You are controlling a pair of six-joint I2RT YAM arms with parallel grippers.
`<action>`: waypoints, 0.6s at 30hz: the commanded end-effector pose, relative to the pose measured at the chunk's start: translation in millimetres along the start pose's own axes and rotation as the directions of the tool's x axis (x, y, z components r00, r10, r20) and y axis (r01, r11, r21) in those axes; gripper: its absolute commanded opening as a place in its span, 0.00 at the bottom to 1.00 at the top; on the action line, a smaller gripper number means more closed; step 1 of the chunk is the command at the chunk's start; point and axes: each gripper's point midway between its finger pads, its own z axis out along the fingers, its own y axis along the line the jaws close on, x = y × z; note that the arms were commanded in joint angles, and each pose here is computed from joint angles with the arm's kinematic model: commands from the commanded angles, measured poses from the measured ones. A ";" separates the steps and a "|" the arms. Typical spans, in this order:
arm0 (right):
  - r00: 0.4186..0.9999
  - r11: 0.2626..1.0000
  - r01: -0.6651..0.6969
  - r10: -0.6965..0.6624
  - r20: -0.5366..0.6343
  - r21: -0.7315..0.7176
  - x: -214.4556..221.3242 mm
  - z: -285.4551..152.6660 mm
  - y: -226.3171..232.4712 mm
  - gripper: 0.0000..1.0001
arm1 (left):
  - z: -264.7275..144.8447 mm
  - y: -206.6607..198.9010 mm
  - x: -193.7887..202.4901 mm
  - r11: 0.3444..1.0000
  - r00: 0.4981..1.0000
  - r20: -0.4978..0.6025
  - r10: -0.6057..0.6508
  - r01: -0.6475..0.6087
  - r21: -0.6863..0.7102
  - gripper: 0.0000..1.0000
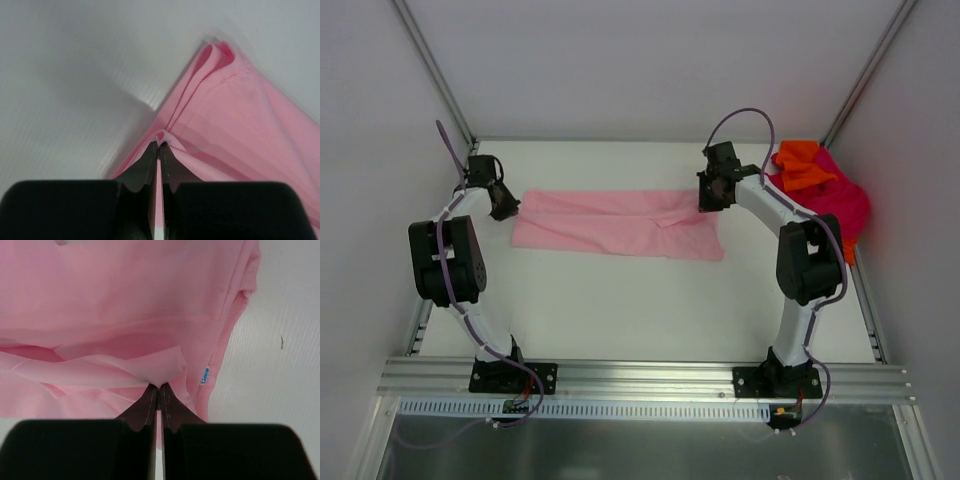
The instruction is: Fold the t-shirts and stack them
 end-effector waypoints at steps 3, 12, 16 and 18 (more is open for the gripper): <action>0.998 0.999 0.048 -0.047 0.036 -0.018 -27.6 10.2 5.4 0.01 | 7.8 -8.8 -23.1 0.999 0.998 0.052 0.034 -0.033 -0.014 0.00; 0.984 0.994 0.107 -0.101 0.148 -0.034 -77.8 -12.0 15.6 0.82 | -11.8 -16.7 -51.9 0.997 0.989 0.130 0.072 -0.071 -0.015 0.66; 0.967 0.985 0.144 -0.118 0.227 -0.100 -114.7 -46.5 35.1 0.88 | -37.6 -29.0 -77.2 0.994 0.976 0.193 0.105 -0.109 0.011 0.87; 0.961 0.979 0.147 -0.107 0.256 -0.143 -123.1 -64.8 44.4 0.91 | -55.2 -32.2 -86.3 0.993 0.968 0.227 0.111 -0.119 0.018 0.91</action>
